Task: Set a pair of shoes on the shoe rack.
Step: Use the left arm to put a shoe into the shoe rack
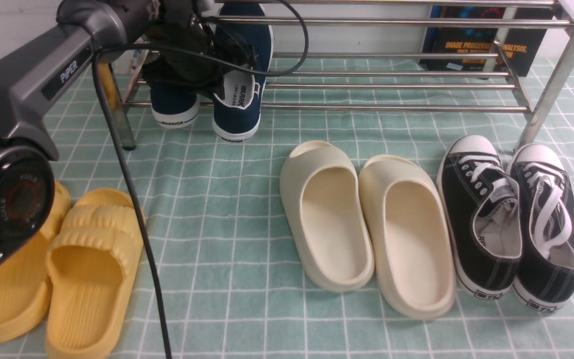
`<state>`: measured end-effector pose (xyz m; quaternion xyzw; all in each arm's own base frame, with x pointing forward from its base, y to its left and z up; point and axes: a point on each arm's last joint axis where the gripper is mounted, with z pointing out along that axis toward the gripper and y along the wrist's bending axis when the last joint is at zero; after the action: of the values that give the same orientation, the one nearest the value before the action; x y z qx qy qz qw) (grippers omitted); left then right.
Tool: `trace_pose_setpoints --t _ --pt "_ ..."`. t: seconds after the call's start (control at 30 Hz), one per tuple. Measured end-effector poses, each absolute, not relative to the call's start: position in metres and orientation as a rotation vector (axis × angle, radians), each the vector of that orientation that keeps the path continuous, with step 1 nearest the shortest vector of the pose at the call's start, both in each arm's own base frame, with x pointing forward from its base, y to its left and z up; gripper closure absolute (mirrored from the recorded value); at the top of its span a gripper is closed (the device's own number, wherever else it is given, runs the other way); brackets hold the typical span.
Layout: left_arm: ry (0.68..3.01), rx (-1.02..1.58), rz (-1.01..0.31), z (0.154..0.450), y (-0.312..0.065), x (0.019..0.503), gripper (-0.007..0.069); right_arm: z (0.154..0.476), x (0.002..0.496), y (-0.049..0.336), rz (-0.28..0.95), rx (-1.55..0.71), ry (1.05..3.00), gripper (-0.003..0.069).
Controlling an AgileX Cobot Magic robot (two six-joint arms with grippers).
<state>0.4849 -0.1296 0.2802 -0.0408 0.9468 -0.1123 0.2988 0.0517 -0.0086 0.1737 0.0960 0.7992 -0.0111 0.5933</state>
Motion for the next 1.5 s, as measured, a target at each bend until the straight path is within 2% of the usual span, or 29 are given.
trace_pose_setpoints --t 0.23,0.37,0.5,0.67,0.8,1.07,1.13,1.23,1.37,1.5 --pt "2.487 -0.101 -0.287 0.282 -0.129 0.487 0.0534 0.174 0.052 -0.009 -0.026 0.223 1.858 0.042" --pt "2.472 -0.102 -0.294 0.286 -0.129 0.488 0.0424 0.174 0.052 -0.009 -0.026 0.223 1.858 0.042" --pt "2.475 -0.102 -0.296 0.291 -0.129 0.485 0.0347 0.174 0.052 -0.009 -0.026 0.223 1.858 0.042" --pt "2.463 -0.1 -0.3 0.307 -0.127 0.477 0.0335 0.174 0.052 -0.009 -0.026 0.223 1.858 0.042" --pt "2.439 -0.096 -0.304 0.325 -0.124 0.469 0.0354 0.174 0.052 -0.009 -0.026 0.223 1.858 0.042" --pt "2.433 -0.069 -0.225 0.358 -0.114 0.448 0.0492 0.174 0.052 -0.009 -0.026 0.223 1.858 0.042" --pt "2.454 -0.053 -0.181 0.368 -0.109 0.438 0.0554 0.174 0.052 -0.009 -0.026 0.223 1.858 0.042" --pt "2.481 -0.006 -0.154 0.376 -0.108 0.428 0.0609 0.174 0.052 -0.009 -0.026 0.223 1.858 0.042" --pt "2.547 0.09 -0.125 0.38 -0.119 0.409 0.0638 0.174 0.052 -0.009 -0.026 0.223 1.858 0.042" --pt "2.618 0.184 -0.154 0.362 -0.142 0.392 0.0638 0.174 0.052 -0.009 -0.026 0.223 1.858 0.042"
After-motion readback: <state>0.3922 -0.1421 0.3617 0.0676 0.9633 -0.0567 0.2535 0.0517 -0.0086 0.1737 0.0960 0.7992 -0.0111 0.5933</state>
